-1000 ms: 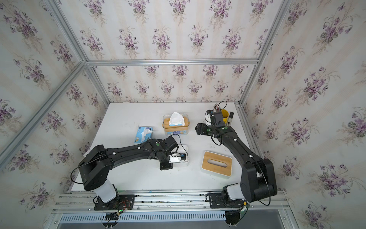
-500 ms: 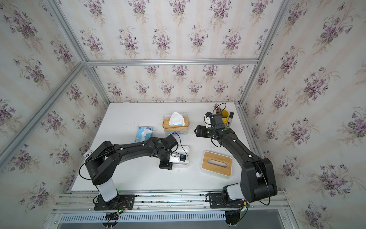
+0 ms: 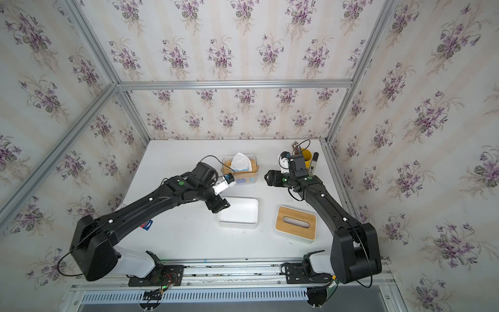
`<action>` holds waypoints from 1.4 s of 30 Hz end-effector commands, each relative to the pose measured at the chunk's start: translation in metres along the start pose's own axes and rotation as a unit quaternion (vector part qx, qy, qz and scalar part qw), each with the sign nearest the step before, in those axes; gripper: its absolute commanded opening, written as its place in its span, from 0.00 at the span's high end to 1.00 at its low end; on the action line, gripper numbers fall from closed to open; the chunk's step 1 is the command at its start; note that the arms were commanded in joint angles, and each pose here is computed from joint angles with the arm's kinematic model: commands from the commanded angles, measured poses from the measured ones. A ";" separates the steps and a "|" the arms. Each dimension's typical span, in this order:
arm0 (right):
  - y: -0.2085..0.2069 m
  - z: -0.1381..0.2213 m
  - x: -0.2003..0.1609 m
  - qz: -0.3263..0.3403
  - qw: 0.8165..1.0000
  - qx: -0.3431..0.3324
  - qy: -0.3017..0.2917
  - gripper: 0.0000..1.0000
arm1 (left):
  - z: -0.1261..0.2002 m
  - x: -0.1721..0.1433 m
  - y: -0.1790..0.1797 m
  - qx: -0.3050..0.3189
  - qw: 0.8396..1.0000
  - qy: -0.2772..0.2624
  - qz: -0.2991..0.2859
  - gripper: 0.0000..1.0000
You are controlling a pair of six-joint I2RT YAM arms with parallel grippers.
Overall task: Put the tissue paper into the tissue box
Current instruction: Pick up the paper towel from the center of the board.
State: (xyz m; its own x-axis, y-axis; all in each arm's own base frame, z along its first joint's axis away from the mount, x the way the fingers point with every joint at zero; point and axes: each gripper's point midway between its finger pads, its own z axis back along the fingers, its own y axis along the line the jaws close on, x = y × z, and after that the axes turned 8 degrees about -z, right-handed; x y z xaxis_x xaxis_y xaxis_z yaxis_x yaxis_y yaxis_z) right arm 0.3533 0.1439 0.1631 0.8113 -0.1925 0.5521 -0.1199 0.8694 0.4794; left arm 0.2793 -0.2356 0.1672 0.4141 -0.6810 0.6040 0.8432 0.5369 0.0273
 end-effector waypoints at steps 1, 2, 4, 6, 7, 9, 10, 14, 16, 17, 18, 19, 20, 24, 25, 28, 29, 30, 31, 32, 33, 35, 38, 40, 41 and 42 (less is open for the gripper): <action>0.007 0.005 0.008 0.009 1.000 0.011 -0.016 0.15 | 0.024 -0.009 0.047 0.079 0.983 -0.038 0.162 0.09; 0.010 0.006 0.008 0.011 1.000 0.018 -0.016 0.15 | 0.029 -0.018 0.062 0.108 0.975 -0.038 0.191 0.07; 0.021 0.009 0.008 0.028 0.999 0.035 -0.019 0.16 | 0.041 -0.038 0.093 0.165 0.954 -0.046 0.245 0.02; 0.032 0.011 0.004 0.051 0.998 0.043 -0.020 0.16 | 0.049 -0.059 0.117 0.207 0.931 -0.055 0.295 0.01; 0.041 0.012 0.002 0.066 0.996 0.050 -0.020 0.16 | 0.051 -0.067 0.128 0.222 0.920 -0.063 0.317 0.01; 0.063 0.013 -0.005 0.097 0.992 0.074 -0.019 0.16 | 0.050 -0.082 0.144 0.231 0.904 -0.070 0.353 0.01; 0.077 0.013 -0.011 0.113 0.989 0.090 -0.017 0.16 | 0.047 -0.088 0.151 0.228 0.896 -0.072 0.373 0.01; 0.135 0.006 -0.041 0.172 0.974 0.148 0.003 0.17 | 0.030 -0.100 0.171 0.186 0.876 -0.086 0.436 0.01; 0.149 0.000 -0.048 0.181 0.971 0.156 0.014 0.17 | 0.019 -0.109 0.182 0.171 0.866 -0.084 0.462 0.03; 0.152 -0.003 -0.048 0.181 0.971 0.157 0.017 0.17 | 0.015 -0.112 0.187 0.170 0.863 -0.082 0.468 0.05; 0.153 -0.006 -0.049 0.180 0.971 0.157 0.020 0.17 | 0.012 -0.116 0.193 0.170 0.859 -0.082 0.475 0.09; 0.153 -0.009 -0.050 0.179 0.971 0.157 0.023 0.17 | 0.010 -0.117 0.198 0.168 0.857 -0.085 0.479 0.12; 0.153 -0.011 -0.051 0.178 0.971 0.155 0.025 0.17 | 0.008 -0.116 0.201 0.163 0.857 -0.088 0.481 0.14; 0.149 -0.018 -0.056 0.175 0.973 0.148 0.035 0.18 | -0.005 -0.114 0.207 0.131 0.868 -0.075 0.472 0.27; 0.147 -0.018 -0.057 0.174 0.973 0.144 0.036 0.18 | -0.008 -0.116 0.208 0.129 0.871 -0.070 0.470 0.32; 0.141 -0.019 -0.060 0.176 0.974 0.136 0.036 0.17 | -0.016 -0.121 0.207 0.112 0.874 -0.061 0.469 0.40; 0.140 -0.019 -0.061 0.176 0.975 0.134 0.036 0.18 | -0.018 -0.122 0.206 0.106 0.875 -0.058 0.470 0.42; 0.139 -0.019 -0.061 0.176 0.975 0.132 0.036 0.18 | -0.020 -0.124 0.205 0.102 0.876 -0.053 0.468 0.44; 0.137 -0.020 -0.063 0.175 0.975 0.130 0.038 0.17 | -0.020 -0.126 0.205 0.103 0.876 -0.050 0.468 0.46; 0.138 -0.020 -0.063 0.175 0.975 0.132 0.039 0.18 | -0.020 -0.128 0.205 0.104 0.876 -0.048 0.468 0.49; 0.138 -0.021 -0.063 0.175 0.975 0.131 0.040 0.18 | -0.020 -0.131 0.205 0.106 0.875 -0.047 0.470 0.51; 0.138 -0.021 -0.064 0.174 0.975 0.134 0.041 0.17 | -0.022 -0.133 0.205 0.099 0.873 -0.052 0.474 0.55; 0.140 -0.022 -0.064 0.172 0.975 0.136 0.041 0.18 | -0.028 -0.133 0.203 0.079 0.874 -0.053 0.477 0.60; 0.140 -0.021 -0.063 0.172 0.975 0.137 0.041 0.18 | -0.033 -0.134 0.201 0.069 0.874 -0.052 0.479 0.63; 0.140 -0.021 -0.063 0.172 0.975 0.138 0.041 0.18 | -0.035 -0.135 0.200 0.066 0.873 -0.050 0.480 0.66; 0.140 -0.021 -0.063 0.172 0.975 0.137 0.040 0.18 | -0.035 -0.135 0.201 0.066 0.874 -0.050 0.480 0.69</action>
State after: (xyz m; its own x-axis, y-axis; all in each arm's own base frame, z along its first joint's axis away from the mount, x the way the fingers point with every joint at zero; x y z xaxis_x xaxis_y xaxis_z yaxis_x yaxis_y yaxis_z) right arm 0.2943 0.2851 0.1763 0.7462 0.1520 0.6481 -0.5302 0.7244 0.4406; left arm 0.4022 -0.0482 0.0617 0.8738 0.1775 0.4528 0.0372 0.9039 -0.4260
